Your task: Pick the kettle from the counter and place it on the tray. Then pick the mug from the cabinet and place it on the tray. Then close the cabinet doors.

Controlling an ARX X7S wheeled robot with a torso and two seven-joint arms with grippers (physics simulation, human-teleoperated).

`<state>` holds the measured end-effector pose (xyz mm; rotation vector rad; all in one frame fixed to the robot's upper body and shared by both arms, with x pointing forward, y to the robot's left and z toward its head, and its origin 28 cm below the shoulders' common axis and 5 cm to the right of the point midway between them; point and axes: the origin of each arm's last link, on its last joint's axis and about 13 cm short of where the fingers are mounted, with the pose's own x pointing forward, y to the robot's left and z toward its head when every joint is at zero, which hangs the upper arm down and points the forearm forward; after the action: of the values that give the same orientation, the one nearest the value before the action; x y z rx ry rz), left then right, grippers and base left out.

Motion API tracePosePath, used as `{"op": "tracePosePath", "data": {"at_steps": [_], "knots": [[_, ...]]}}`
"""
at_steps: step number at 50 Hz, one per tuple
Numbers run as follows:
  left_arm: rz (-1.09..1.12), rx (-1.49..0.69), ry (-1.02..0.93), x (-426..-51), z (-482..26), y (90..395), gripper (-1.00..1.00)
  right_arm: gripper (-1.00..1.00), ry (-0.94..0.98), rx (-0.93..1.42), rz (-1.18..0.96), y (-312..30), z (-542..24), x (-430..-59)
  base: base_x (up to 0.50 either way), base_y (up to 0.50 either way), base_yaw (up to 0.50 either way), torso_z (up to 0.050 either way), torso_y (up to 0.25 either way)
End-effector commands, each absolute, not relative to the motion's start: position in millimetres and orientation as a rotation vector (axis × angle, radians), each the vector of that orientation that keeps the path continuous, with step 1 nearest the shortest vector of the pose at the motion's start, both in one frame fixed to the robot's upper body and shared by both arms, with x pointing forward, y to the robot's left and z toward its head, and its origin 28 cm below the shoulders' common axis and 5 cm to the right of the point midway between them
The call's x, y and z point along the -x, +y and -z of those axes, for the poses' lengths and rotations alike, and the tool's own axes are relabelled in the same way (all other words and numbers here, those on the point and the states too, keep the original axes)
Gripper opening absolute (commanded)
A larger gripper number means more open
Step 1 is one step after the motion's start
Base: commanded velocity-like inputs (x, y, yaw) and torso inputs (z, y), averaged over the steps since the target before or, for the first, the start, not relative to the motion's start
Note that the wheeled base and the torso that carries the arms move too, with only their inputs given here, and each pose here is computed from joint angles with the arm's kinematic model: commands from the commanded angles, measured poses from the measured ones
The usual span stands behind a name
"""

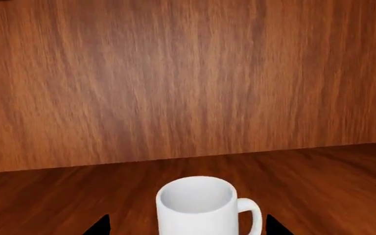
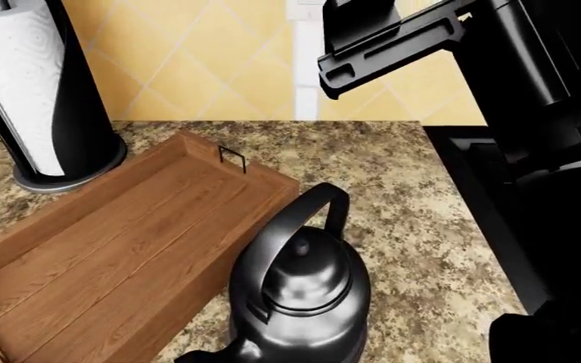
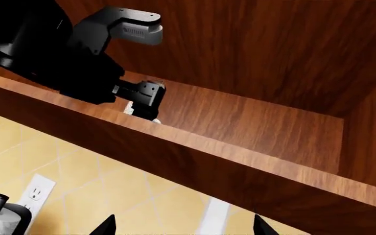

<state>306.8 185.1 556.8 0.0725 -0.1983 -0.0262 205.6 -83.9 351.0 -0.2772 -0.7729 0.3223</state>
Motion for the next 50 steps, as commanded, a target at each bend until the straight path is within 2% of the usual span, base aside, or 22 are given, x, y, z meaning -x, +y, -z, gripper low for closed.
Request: {"op": "tracePosePath", "data": {"at_steps": [1, 16, 17, 35, 46, 50], "knots": [[0.045, -0.068, -0.170, -315, -548, 180, 1.00, 1.00, -0.766, 0.277, -0.315, -87, -348, -205, 0.00, 0.00, 0.00, 0.000, 0.000], [0.051, -0.079, -0.138, -320, -541, 177, 1.00, 1.00, -0.760, 0.270, -0.314, -88, -344, -208, 0.00, 0.00, 0.00, 0.000, 0.000], [0.049, -0.076, -0.137, -320, -541, 177, -1.00, 1.00, -0.760, 0.269, -0.313, -88, -344, -208, 0.00, 0.00, 0.00, 0.000, 0.000], [0.037, -0.072, -0.118, -320, -541, 182, -1.00, 1.00, -0.766, 0.269, -0.308, -86, -345, -203, 0.00, 0.00, 0.00, 0.000, 0.000], [0.016, -0.018, -0.483, -305, -578, 187, -1.00, 1.00, -0.762, 0.267, -0.310, -85, -344, -204, 0.00, 0.00, 0.00, 0.000, 0.000], [0.014, -0.027, -0.555, -298, -586, 187, -1.00, 1.00, -0.761, 0.268, -0.311, -85, -344, -204, 0.00, 0.00, 0.00, 0.000, 0.000]]}}
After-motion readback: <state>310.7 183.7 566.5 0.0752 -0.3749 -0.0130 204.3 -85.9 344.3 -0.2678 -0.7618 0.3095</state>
